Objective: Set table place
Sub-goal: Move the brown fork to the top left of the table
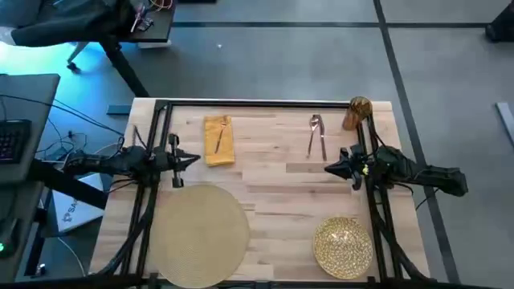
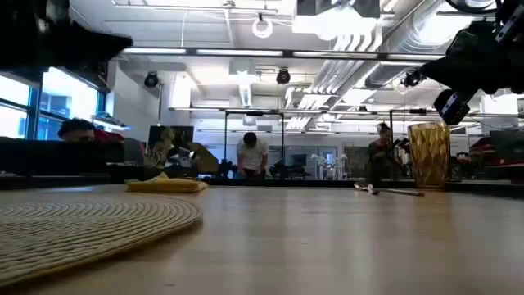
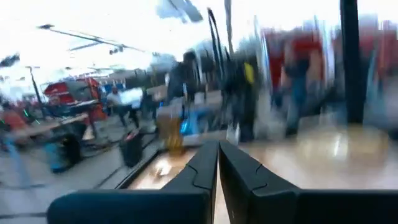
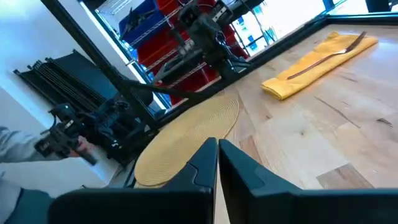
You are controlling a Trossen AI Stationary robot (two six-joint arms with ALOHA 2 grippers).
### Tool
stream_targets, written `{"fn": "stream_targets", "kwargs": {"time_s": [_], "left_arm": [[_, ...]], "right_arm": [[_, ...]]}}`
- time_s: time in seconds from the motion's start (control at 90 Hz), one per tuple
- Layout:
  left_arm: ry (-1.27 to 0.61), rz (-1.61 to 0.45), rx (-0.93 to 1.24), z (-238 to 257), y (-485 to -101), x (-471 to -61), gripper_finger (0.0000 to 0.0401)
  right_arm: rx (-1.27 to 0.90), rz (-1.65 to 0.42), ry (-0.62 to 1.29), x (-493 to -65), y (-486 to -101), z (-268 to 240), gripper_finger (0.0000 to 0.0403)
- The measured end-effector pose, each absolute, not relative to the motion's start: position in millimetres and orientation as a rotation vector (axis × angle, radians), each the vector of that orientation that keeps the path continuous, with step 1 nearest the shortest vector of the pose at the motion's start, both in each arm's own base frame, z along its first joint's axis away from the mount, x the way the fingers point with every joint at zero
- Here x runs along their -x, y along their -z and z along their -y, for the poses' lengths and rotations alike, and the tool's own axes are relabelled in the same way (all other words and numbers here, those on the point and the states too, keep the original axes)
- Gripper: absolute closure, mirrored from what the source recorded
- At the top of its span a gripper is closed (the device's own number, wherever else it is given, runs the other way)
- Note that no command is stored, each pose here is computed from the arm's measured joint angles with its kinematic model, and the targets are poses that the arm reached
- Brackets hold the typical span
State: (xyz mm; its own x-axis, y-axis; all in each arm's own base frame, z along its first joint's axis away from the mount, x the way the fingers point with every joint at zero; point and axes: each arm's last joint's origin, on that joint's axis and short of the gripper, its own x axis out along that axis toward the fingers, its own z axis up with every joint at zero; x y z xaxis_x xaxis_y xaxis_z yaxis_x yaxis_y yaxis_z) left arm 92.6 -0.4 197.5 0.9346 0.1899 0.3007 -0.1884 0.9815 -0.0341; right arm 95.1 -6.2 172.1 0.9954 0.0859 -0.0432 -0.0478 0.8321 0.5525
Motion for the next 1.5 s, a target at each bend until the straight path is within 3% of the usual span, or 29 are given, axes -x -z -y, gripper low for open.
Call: {"fn": "stream_targets", "kwargs": {"time_s": [0.089, 0.167, 0.478, 0.733, 0.811, 1.0, 1.133, 1.322, 1.5], "left_arm": [[-0.245, 0.463, 0.355, -3, -209, -89, 0.0401], [-0.324, 0.493, 0.495, -6, -219, -89, 0.0401], [-0.660, 0.286, 0.408, -9, -284, -128, 0.0401], [-0.496, 0.160, 0.400, -3, -319, -184, 0.0401], [-0.561, 0.113, 0.373, -8, -322, -198, 0.0400], [-0.967, -0.196, 0.645, -56, -302, -216, 0.0397], [-0.988, -0.494, 0.719, -95, -275, -235, 0.0368], [-0.982, -0.811, 0.940, -142, -225, -254, 0.0296], [-1.029, -0.957, 1.043, -169, -193, -257, 0.0257]], "right_arm": [[-0.583, -0.067, -0.071, -95, -172, 6, 0.0402], [-0.583, -0.067, -0.071, -95, -172, 6, 0.0402], [-0.584, -0.067, -0.071, -95, -172, 6, 0.0402], [-0.584, -0.067, -0.071, -95, -172, 6, 0.0402], [-0.584, -0.068, -0.071, -95, -172, 6, 0.0402], [-0.584, -0.067, -0.071, -95, -172, 6, 0.0402], [-0.584, -0.068, -0.071, -95, -172, 6, 0.0402], [-0.584, -0.067, -0.071, -95, -172, 6, 0.0402], [-0.584, -0.067, -0.071, -95, -172, 6, 0.0402]]}}
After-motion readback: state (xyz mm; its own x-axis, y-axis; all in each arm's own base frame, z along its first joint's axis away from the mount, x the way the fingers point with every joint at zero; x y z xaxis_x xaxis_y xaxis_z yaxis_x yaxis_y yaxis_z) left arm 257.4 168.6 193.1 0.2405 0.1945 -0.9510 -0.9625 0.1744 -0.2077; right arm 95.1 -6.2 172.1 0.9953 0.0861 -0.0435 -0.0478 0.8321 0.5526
